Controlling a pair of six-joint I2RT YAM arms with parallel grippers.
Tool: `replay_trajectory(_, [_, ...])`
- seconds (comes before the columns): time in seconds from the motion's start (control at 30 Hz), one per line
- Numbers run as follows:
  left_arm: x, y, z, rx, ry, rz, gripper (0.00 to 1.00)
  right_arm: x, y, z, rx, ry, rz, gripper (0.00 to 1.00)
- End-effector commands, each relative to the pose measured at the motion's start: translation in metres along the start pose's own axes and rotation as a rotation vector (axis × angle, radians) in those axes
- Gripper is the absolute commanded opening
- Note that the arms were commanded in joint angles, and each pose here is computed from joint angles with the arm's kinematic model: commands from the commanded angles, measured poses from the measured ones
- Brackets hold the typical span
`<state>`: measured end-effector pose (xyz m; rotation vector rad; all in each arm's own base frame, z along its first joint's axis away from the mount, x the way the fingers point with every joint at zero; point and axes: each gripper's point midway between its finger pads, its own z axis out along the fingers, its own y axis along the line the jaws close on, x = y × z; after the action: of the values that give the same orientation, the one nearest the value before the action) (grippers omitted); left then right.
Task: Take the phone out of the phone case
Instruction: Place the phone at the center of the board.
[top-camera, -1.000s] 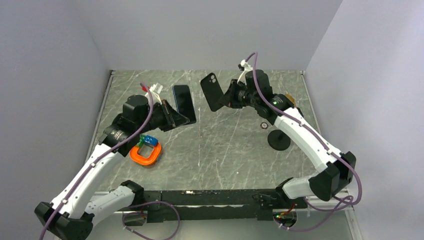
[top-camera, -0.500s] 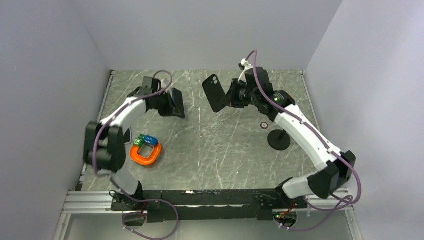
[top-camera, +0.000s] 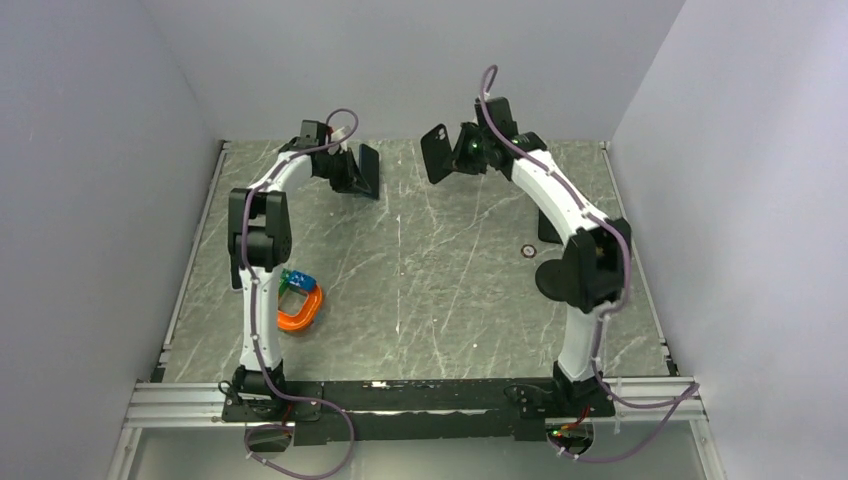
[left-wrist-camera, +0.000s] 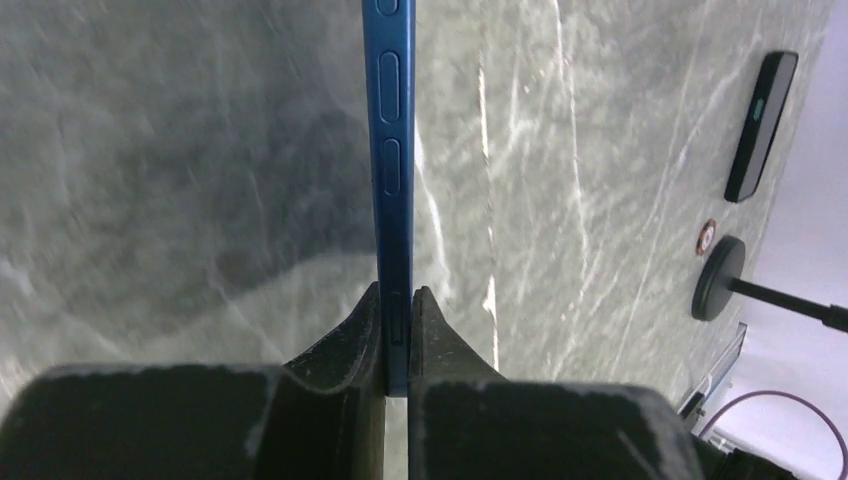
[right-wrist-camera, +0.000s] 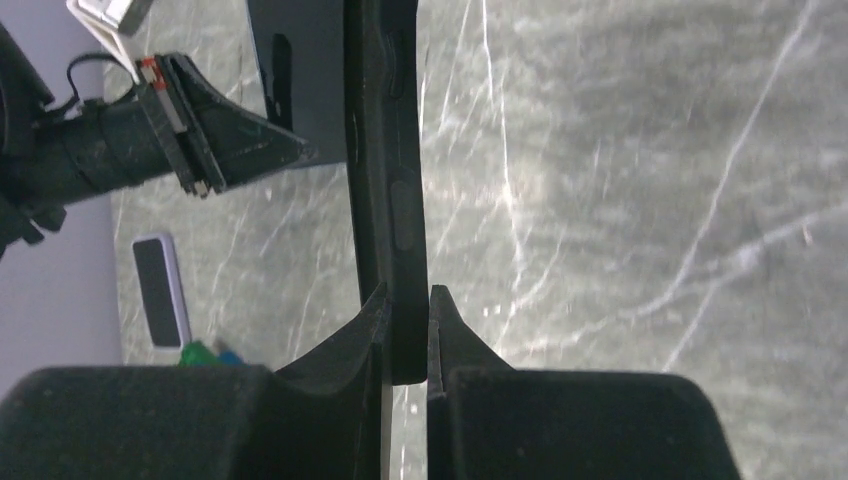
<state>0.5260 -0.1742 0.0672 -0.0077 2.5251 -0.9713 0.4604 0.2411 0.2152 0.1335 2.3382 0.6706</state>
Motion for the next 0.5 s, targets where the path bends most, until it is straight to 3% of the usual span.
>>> replay_trajectory(0.0, [-0.032,-0.016,0.001,0.076,-0.055,0.046,0.00,-0.050,0.016,0.026,-0.025,-0.121,-0.036,0.00])
replay_trajectory(0.3, [-0.025,0.001,0.028,0.102,-0.018,-0.054,0.01,-0.054,0.003,0.110,-0.025,-0.136,0.050,0.00])
replay_trajectory(0.47, [-0.024,0.014,0.022,0.058,-0.013,-0.072,0.11,-0.039,-0.009,0.153,-0.010,-0.101,0.110,0.00])
